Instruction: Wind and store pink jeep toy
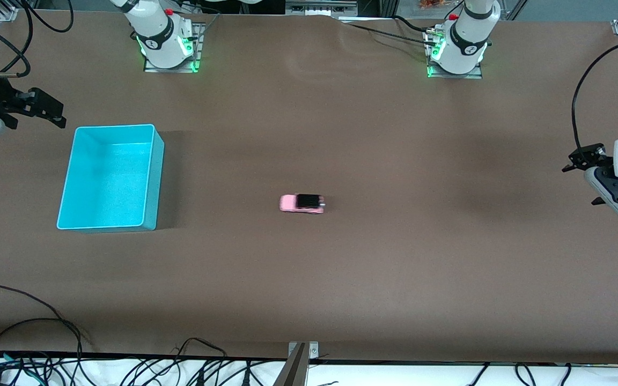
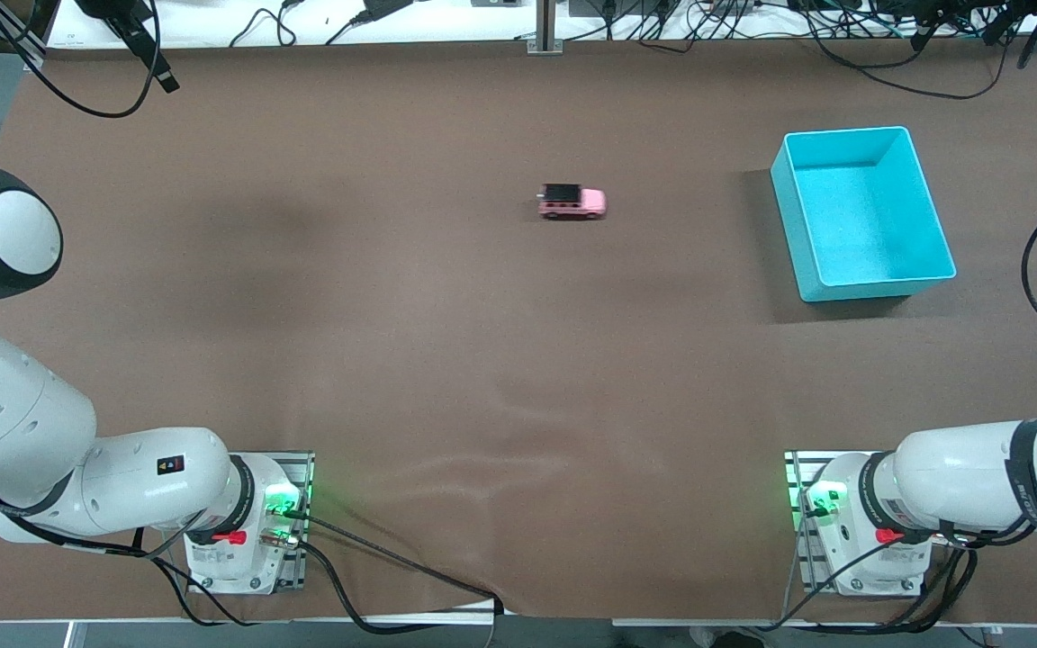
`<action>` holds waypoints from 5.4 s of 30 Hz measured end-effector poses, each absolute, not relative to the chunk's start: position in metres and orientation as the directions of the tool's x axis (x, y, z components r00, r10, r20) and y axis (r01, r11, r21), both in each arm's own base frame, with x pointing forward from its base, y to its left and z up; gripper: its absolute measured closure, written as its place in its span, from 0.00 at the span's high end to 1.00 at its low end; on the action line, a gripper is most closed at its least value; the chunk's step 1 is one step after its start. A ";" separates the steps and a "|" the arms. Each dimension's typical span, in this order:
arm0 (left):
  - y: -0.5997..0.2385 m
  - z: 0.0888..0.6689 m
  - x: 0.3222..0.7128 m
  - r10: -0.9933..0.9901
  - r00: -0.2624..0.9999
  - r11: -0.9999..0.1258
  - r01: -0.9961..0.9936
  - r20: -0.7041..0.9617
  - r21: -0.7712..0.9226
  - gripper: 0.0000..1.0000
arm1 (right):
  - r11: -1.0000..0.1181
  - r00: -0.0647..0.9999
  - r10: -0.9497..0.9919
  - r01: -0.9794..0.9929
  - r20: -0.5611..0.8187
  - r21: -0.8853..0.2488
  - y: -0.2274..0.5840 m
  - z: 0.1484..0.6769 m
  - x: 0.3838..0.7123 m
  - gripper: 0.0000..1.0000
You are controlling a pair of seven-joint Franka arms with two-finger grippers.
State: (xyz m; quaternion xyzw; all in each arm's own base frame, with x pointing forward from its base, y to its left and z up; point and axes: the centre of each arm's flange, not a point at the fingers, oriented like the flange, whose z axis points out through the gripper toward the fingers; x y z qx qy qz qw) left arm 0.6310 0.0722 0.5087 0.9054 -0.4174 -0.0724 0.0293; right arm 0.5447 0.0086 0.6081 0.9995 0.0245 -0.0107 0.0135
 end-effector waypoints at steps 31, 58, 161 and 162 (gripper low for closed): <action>0.028 0.544 0.625 -0.670 0.732 -0.741 -0.669 -0.123 0.051 1.00 | -0.998 0.998 0.051 0.052 -0.034 0.026 0.010 0.606 0.544 1.00; -0.026 0.602 0.538 -0.344 0.939 -0.939 -0.344 -0.015 0.028 1.00 | -0.666 0.652 0.745 0.738 -0.139 -0.109 0.088 0.488 0.592 1.00; -0.022 0.607 0.544 -0.197 0.980 -0.980 -0.197 -0.035 0.008 1.00 | -0.024 0.032 0.999 0.965 0.026 -0.262 -0.039 0.348 0.551 0.51; -0.022 0.607 0.544 -0.198 0.980 -0.980 -0.197 -0.035 0.008 1.00 | -0.021 0.031 0.999 0.965 0.032 -0.260 -0.043 0.340 0.547 0.51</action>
